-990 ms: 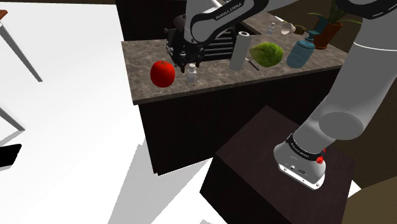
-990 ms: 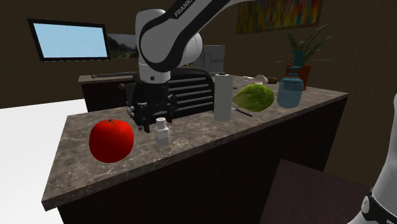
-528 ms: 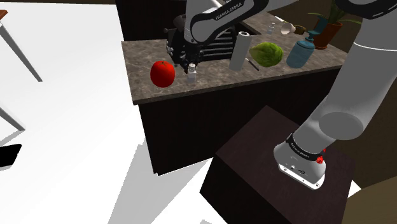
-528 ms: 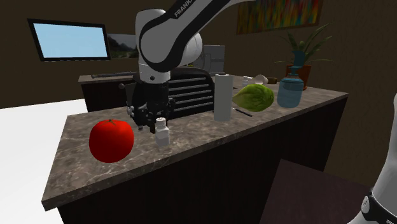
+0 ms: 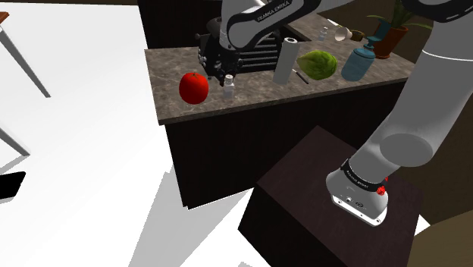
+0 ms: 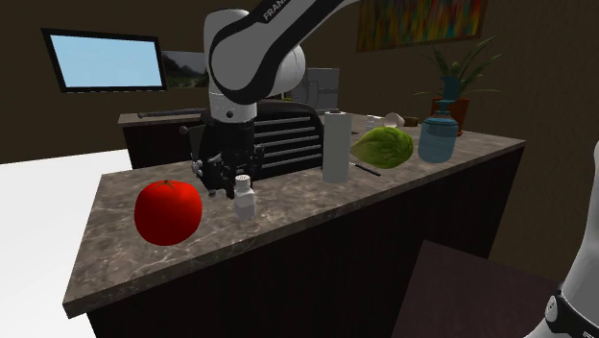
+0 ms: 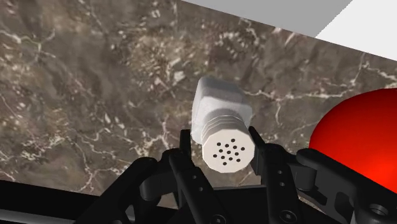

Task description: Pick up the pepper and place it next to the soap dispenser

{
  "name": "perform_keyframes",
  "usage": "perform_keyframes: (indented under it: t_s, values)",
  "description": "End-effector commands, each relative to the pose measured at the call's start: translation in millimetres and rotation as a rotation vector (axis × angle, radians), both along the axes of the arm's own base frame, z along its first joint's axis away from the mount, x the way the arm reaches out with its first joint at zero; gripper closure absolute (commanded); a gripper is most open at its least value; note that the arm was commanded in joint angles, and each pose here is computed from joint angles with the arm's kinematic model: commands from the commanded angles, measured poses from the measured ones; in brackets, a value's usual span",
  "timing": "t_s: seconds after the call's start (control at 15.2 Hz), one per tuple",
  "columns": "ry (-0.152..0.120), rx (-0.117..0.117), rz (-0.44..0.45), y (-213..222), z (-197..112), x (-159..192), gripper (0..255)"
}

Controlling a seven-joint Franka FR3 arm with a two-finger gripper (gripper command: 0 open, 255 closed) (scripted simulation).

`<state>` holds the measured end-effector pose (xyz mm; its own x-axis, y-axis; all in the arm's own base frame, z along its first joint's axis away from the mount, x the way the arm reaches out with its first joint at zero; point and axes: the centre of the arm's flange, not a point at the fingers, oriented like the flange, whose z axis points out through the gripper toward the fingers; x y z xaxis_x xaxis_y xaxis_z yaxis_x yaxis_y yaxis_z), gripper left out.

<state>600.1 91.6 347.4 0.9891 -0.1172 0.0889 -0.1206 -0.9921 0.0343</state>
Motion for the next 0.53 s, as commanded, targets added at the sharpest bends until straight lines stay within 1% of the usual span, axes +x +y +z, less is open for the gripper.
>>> perform_keyframes:
  t_s: [0.0,0.46]
  values:
    - [0.000,0.000,0.000,0,9,0,255]
    - [0.000,0.000,0.000,0,46,0,255]
